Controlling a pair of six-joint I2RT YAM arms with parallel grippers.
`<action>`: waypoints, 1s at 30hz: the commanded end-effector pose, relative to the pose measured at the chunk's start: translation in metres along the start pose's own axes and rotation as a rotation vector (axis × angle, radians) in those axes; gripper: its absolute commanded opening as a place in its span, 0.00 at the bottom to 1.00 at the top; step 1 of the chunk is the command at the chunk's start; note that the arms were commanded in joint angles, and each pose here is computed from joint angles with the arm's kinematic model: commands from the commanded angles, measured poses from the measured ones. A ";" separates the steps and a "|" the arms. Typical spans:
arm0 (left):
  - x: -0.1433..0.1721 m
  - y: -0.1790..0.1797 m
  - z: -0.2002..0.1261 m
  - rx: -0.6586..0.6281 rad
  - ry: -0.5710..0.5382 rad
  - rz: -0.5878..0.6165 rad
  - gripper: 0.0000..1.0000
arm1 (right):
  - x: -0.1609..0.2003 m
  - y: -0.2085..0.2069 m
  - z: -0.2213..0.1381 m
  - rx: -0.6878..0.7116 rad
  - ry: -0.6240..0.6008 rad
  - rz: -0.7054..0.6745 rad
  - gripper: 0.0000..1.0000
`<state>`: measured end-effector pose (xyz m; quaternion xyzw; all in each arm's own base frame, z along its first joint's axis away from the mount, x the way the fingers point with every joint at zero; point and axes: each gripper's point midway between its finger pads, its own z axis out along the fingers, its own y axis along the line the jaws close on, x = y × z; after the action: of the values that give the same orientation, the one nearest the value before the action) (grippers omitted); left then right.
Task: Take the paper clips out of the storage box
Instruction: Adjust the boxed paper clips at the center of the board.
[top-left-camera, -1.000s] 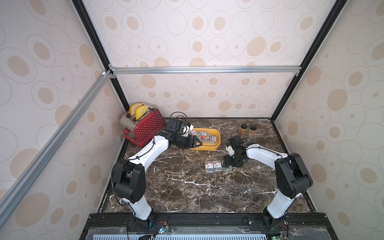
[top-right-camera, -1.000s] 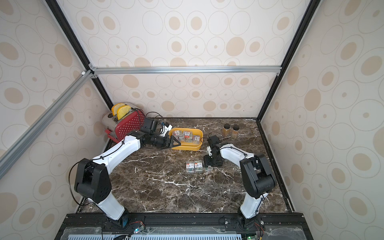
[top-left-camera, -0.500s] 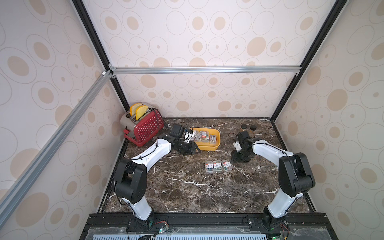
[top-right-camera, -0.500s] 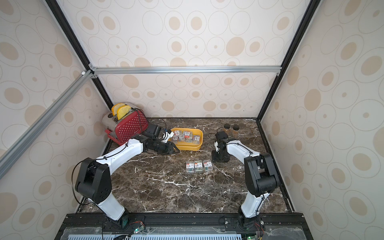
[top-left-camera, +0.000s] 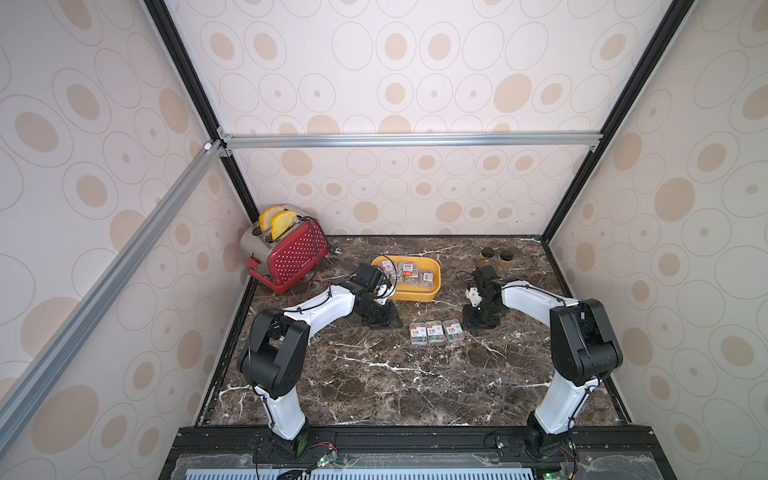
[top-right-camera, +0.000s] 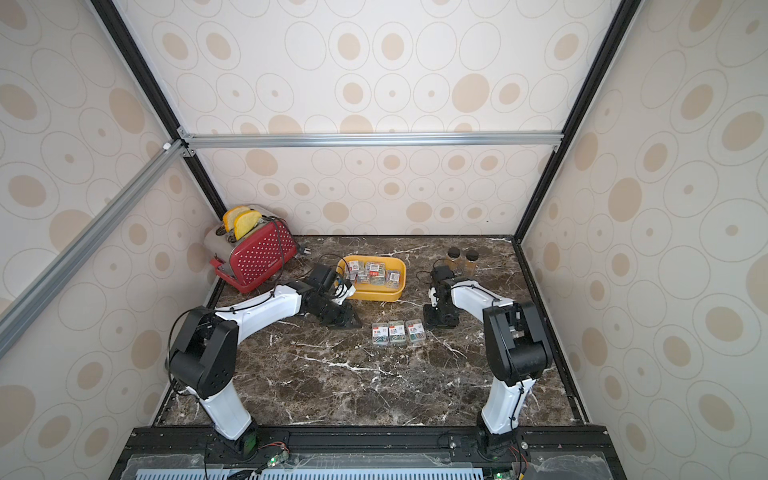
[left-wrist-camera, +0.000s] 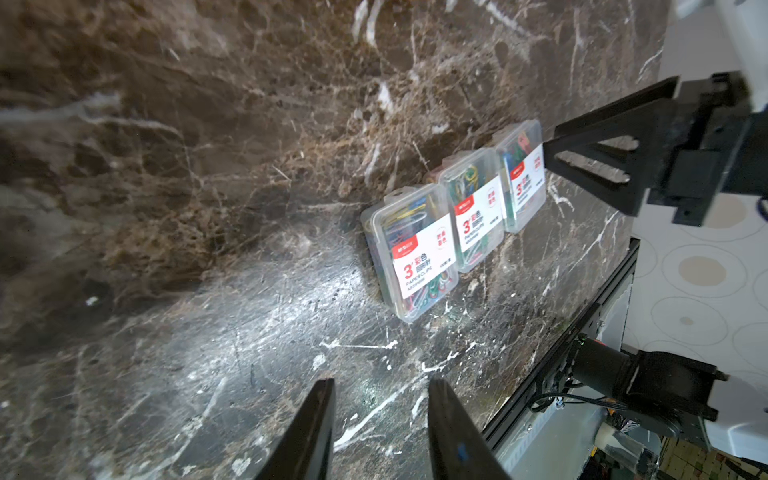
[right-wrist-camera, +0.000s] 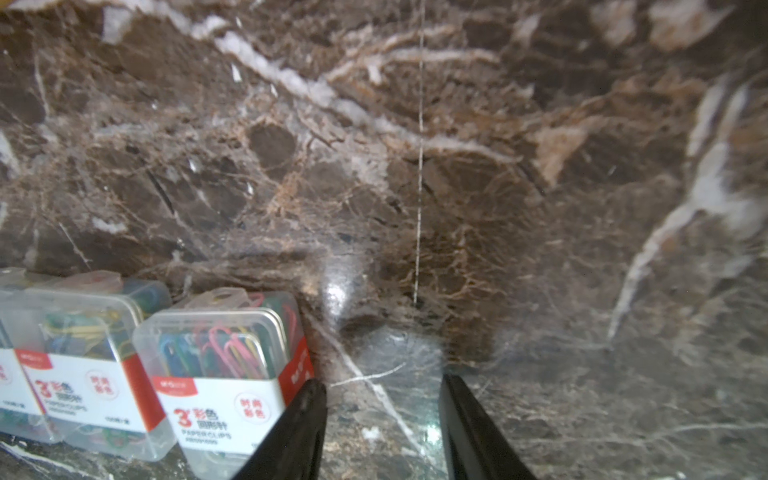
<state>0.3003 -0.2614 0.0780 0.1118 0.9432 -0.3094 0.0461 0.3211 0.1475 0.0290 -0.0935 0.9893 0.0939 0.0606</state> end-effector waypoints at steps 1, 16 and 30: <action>0.004 0.003 0.010 -0.015 0.027 0.025 0.38 | 0.011 0.003 0.009 -0.019 0.039 0.003 0.49; 0.005 0.011 0.040 -0.017 0.087 0.032 0.37 | 0.019 0.014 0.011 -0.031 0.056 -0.013 0.48; -0.001 0.011 0.032 -0.058 0.060 0.058 0.48 | 0.014 0.014 -0.001 -0.016 0.022 -0.012 0.57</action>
<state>0.2971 -0.2709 0.0304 0.1309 0.9495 -0.2852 0.0054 0.3103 0.1601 0.0251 -0.0998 0.9880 0.1069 0.0496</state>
